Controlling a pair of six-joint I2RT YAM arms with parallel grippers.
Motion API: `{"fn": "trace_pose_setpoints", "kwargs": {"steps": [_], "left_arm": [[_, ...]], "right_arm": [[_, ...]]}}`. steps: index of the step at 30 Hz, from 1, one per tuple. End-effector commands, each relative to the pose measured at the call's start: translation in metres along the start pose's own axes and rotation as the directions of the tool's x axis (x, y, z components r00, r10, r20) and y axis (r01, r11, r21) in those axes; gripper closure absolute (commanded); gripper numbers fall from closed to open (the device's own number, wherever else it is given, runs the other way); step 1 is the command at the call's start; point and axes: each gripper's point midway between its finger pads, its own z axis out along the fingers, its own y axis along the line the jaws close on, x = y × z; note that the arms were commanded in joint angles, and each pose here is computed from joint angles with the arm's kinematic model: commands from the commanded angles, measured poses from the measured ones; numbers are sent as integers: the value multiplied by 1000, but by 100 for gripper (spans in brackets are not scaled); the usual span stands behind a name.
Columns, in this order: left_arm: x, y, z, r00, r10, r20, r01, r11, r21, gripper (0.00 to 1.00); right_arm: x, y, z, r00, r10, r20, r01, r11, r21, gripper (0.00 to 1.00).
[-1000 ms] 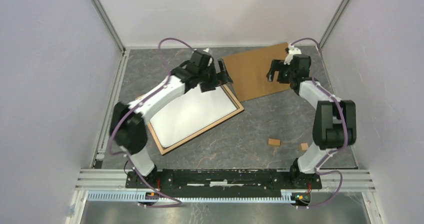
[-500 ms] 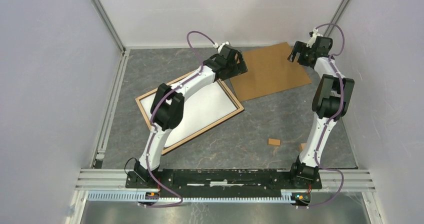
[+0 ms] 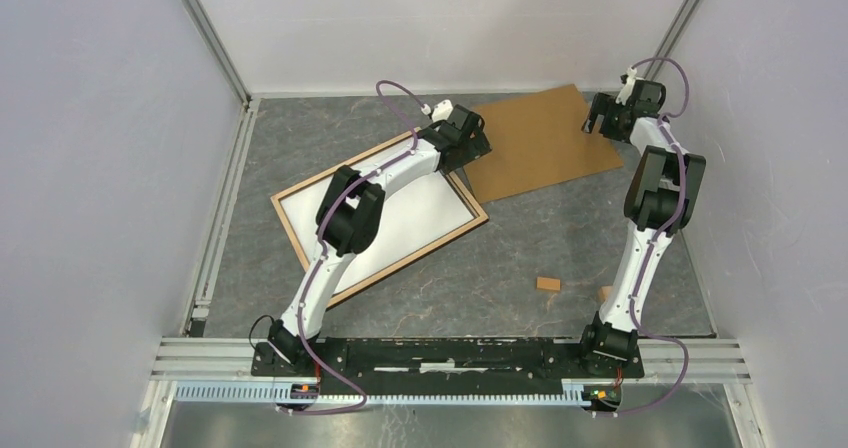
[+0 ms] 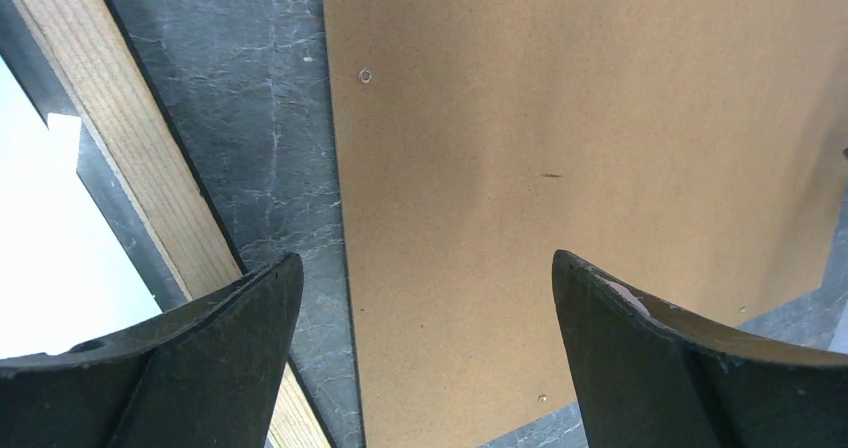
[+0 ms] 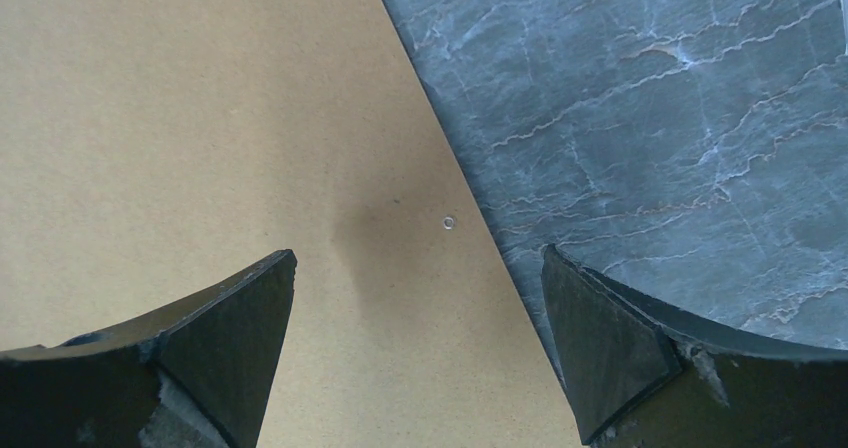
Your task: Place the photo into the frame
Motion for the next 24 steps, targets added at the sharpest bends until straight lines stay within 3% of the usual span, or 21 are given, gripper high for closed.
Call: {"fn": "trace_pose_setpoints", "kwargs": {"steps": [1, 14, 19, 24], "left_arm": [[-10, -10, 0, 995, -85, 58, 85, 996, -3, 0], [9, -7, 20, 990, -144, 1, 144, 989, -32, 0], [15, -26, 21, 983, -167, -71, 172, 983, 70, 0], [-2, -72, -9, 970, -201, -139, 235, 925, 299, 5]], "right_arm": [[-11, -9, 2, 999, -44, 23, 44, 998, 35, 2], [9, -13, 9, 999, -41, -26, 42, 998, 36, 2], [18, -11, 11, 998, -37, -48, 37, 999, 18, 4], [32, -1, 10, 997, -21, -73, 18, 999, -43, 6]]}}
